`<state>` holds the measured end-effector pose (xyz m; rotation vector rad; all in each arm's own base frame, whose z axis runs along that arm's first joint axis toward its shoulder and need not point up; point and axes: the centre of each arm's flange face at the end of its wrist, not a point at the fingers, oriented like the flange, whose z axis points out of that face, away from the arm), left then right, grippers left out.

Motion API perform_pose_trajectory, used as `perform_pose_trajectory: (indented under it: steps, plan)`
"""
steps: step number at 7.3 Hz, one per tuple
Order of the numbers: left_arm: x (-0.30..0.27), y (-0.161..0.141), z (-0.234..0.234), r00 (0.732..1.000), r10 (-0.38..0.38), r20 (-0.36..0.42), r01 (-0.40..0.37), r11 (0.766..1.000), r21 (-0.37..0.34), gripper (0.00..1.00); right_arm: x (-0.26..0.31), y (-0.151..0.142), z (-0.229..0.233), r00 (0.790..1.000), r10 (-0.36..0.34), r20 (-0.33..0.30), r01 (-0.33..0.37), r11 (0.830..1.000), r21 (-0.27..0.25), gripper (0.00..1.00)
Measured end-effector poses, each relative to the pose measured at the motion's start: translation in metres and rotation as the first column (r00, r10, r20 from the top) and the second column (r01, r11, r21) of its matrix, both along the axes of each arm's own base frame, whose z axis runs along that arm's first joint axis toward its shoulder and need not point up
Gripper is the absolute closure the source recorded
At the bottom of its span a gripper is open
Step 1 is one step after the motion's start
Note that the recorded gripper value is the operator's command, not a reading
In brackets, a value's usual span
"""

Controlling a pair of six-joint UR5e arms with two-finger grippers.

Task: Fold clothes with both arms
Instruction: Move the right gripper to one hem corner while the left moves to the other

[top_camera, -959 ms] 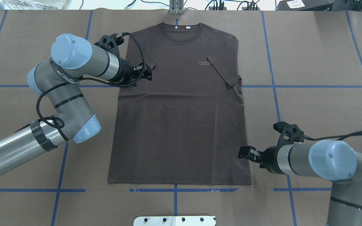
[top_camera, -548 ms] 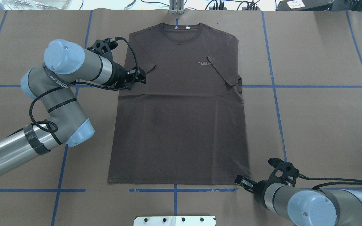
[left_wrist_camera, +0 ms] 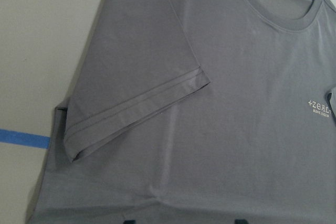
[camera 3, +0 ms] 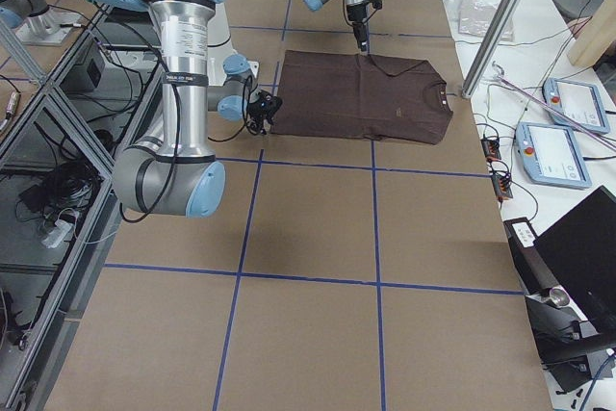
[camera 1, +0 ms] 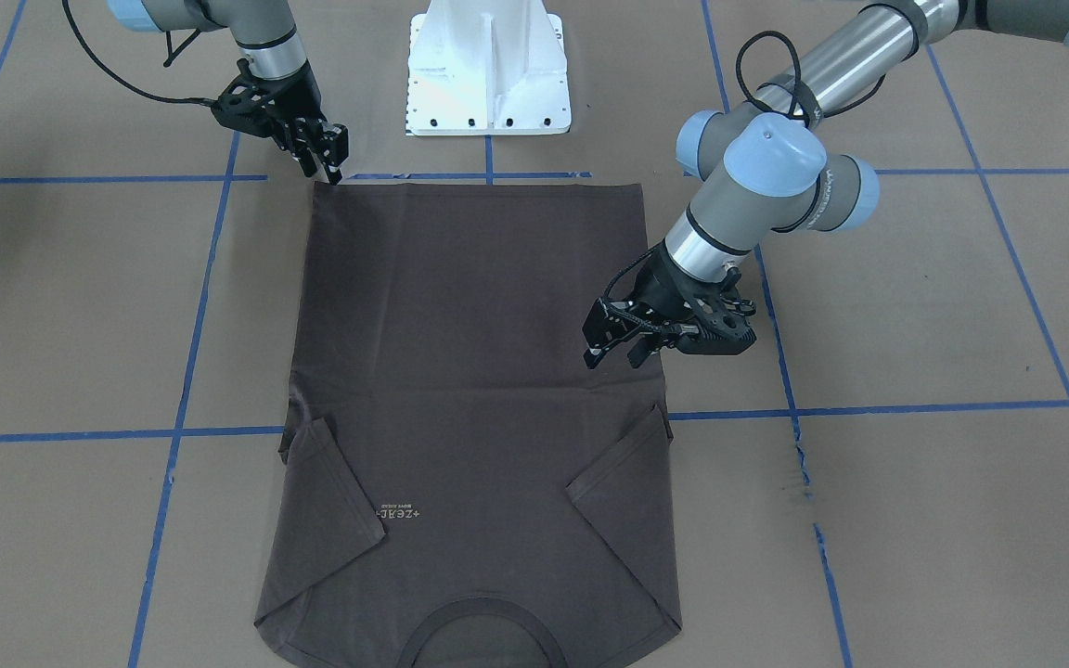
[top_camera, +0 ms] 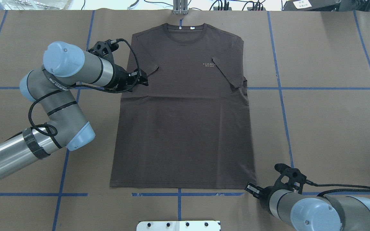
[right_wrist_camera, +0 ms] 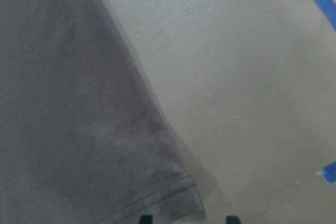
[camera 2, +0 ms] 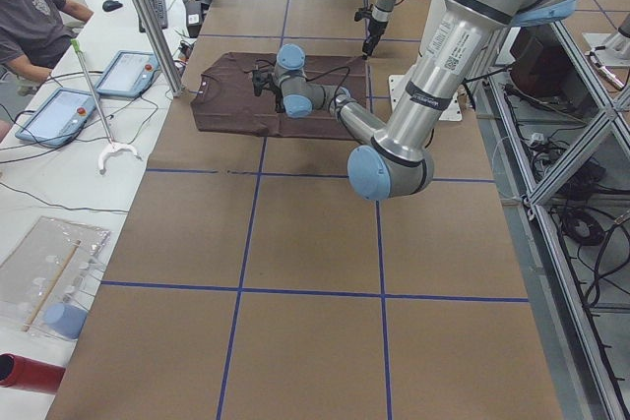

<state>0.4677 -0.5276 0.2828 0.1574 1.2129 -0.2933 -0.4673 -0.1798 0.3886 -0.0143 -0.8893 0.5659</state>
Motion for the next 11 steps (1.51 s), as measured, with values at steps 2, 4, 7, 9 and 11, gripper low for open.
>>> perform_pose_trajectory:
  steps: [2,4,7,9,11]
  plan:
    - [0.000,0.000,0.001,1.000,0.000,0.001,0.000,1.000,0.001,0.30,0.001,-0.001,0.002,1.000,0.002,-0.006,-0.002,1.000,0.000,0.98]
    - [-0.002,0.002,0.004,1.000,0.001,0.004,-0.001,1.000,0.000,0.30,0.004,-0.006,0.004,1.000,0.011,-0.011,-0.011,1.000,-0.001,1.00]
    - [-0.011,0.008,0.000,1.000,-0.002,-0.008,0.002,1.000,0.003,0.30,0.005,-0.008,0.001,1.000,0.015,-0.004,-0.015,1.000,-0.003,1.00]
    - [-0.040,0.054,-0.004,0.999,-0.006,-0.043,0.005,1.000,-0.030,0.30,0.014,-0.009,-0.015,0.999,0.020,0.033,-0.020,1.000,-0.002,1.00]
    - [-0.048,0.160,-0.007,0.999,-0.049,-0.003,0.048,0.988,-0.146,0.30,0.020,-0.012,-0.024,0.998,0.027,0.053,-0.027,1.000,0.000,1.00]
